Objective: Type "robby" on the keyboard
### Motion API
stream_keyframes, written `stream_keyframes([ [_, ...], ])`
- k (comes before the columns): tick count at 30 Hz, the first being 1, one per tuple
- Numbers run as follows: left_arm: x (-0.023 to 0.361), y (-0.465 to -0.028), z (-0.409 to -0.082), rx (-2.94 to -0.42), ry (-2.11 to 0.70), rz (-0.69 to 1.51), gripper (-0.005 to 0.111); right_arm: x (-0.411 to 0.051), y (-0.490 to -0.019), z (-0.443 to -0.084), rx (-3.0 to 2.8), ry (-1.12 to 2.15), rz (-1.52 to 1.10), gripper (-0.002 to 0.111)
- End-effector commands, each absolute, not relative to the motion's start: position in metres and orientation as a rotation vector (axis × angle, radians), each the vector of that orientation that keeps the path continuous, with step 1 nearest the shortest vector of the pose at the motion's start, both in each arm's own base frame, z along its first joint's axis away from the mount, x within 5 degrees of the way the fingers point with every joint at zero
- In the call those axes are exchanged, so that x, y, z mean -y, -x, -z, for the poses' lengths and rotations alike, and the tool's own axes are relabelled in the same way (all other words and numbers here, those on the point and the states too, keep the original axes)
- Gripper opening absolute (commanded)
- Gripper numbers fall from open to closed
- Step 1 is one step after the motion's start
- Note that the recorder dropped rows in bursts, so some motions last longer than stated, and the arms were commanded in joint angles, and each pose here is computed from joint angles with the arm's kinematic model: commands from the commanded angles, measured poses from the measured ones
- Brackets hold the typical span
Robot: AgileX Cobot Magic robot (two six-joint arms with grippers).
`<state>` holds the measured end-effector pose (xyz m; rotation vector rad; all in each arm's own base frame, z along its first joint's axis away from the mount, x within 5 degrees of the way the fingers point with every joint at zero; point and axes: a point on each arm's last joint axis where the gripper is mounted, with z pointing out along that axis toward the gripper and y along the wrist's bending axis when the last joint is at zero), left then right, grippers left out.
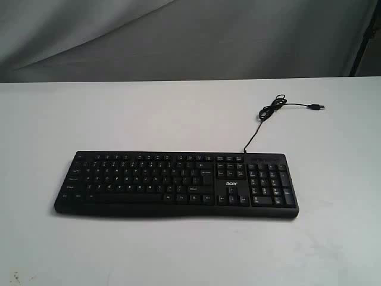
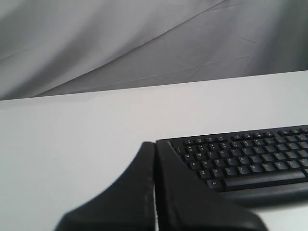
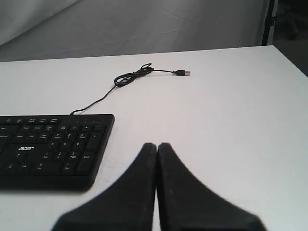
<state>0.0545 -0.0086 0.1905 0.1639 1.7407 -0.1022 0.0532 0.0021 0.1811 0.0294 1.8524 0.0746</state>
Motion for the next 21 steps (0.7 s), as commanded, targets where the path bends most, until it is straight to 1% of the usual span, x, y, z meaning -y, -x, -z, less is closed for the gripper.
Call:
stream_keyframes([
  [1, 0.009, -0.054, -0.190, -1.735, -0.169, 0.104, 0.000, -0.002, -0.053, -0.182, -1.835, -0.025, -0.064, 0.000],
  [12, 0.009, -0.054, -0.190, -1.735, -0.169, 0.104, 0.000, -0.001, -0.054, -0.183, -1.813, -0.006, -0.041, 0.000],
  [21, 0.009, -0.054, -0.190, -1.735, -0.169, 0.104, 0.000, -0.002, -0.056, -0.212, -1.492, -0.001, -0.052, 0.000],
])
